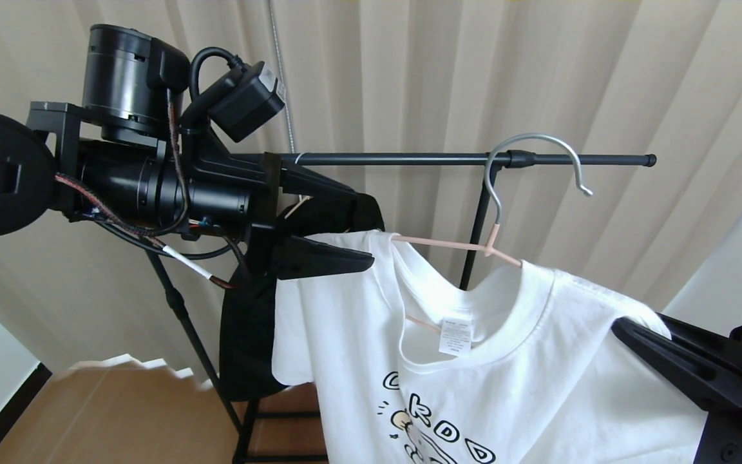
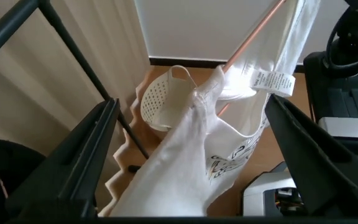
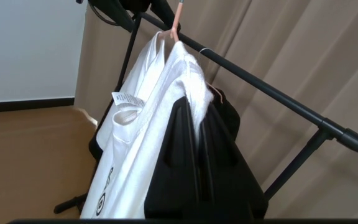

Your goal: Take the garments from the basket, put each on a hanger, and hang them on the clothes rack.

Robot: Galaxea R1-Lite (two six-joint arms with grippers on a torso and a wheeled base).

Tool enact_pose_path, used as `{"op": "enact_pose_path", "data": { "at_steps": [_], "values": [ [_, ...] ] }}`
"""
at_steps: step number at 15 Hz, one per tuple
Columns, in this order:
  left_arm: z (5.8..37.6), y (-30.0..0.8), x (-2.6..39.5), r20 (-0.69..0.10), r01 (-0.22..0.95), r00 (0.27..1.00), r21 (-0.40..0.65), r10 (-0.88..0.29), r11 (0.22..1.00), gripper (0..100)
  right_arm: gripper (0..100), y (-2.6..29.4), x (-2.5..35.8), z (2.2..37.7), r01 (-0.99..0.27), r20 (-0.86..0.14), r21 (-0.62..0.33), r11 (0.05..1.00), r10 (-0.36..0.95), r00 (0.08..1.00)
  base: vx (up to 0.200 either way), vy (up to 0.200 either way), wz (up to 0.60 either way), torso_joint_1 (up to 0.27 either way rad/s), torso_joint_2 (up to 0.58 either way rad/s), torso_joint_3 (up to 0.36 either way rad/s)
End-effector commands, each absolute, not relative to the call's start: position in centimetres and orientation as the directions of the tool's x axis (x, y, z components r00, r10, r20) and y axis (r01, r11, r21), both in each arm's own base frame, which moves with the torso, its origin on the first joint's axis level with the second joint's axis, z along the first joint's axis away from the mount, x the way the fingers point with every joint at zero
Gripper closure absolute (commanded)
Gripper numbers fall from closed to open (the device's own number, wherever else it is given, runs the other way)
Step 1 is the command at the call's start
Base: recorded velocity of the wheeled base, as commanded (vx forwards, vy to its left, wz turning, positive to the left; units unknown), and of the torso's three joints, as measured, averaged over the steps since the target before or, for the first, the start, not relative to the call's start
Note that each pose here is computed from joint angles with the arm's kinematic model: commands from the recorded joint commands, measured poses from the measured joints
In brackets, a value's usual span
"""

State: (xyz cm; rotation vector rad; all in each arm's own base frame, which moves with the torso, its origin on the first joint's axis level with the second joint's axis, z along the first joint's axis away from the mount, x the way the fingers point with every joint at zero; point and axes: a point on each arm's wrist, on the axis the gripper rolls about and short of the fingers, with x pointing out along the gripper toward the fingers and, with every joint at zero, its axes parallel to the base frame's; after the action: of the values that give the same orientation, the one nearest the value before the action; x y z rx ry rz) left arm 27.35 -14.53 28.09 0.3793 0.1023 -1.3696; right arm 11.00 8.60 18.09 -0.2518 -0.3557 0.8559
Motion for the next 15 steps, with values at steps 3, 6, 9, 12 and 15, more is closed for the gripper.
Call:
{"op": "enact_pose_path", "data": {
  "at_steps": [3, 6, 9, 12, 15],
  "values": [
    [28.6, -14.6, 27.3, -0.307, 0.959, 0.195, 0.257, -0.932, 0.117, 0, 100, 8.8, 11.1, 17.8, -0.697, 0.190, -0.353, 0.624, 0.777, 0.600, 0.000, 0.000, 0.00, 0.000, 0.00, 0.000],
    [27.2, -14.5, 27.2, -0.377, 0.955, 0.160, 0.294, -0.912, 0.046, 0, 100, 8.9, 10.8, 17.9, -0.707, 0.196, -0.354, 0.613, 0.787, 0.584, 0.000, 0.000, 0.00, 0.000, 0.00, 0.000],
    [26.6, -14.3, 27.0, -0.399, 0.951, 0.143, 0.310, -0.906, 0.013, 0, 100, 9.1, 10.5, 17.7, -0.727, 0.187, -0.352, 0.590, 0.805, 0.563, 0.000, 0.000, 0.00, 0.000, 0.00, 0.000],
    [26.6, -14.2, 27.0, -0.390, 0.952, 0.131, 0.307, -0.912, 0.005, 0, 100, 9.5, 10.2, 17.4, -0.750, 0.174, -0.350, 0.562, 0.825, 0.537, 0.000, 0.000, 0.00, 0.000, 0.00, 0.000],
    [25.8, -14.0, 26.7, -0.404, 0.960, 0.119, 0.279, -0.907, 0.002, 0, 100, 9.6, 10.1, 17.4, -0.757, 0.170, -0.349, 0.553, 0.832, 0.529, 0.000, 0.000, 0.00, 0.000, 0.00, 0.000]
  ]
}}
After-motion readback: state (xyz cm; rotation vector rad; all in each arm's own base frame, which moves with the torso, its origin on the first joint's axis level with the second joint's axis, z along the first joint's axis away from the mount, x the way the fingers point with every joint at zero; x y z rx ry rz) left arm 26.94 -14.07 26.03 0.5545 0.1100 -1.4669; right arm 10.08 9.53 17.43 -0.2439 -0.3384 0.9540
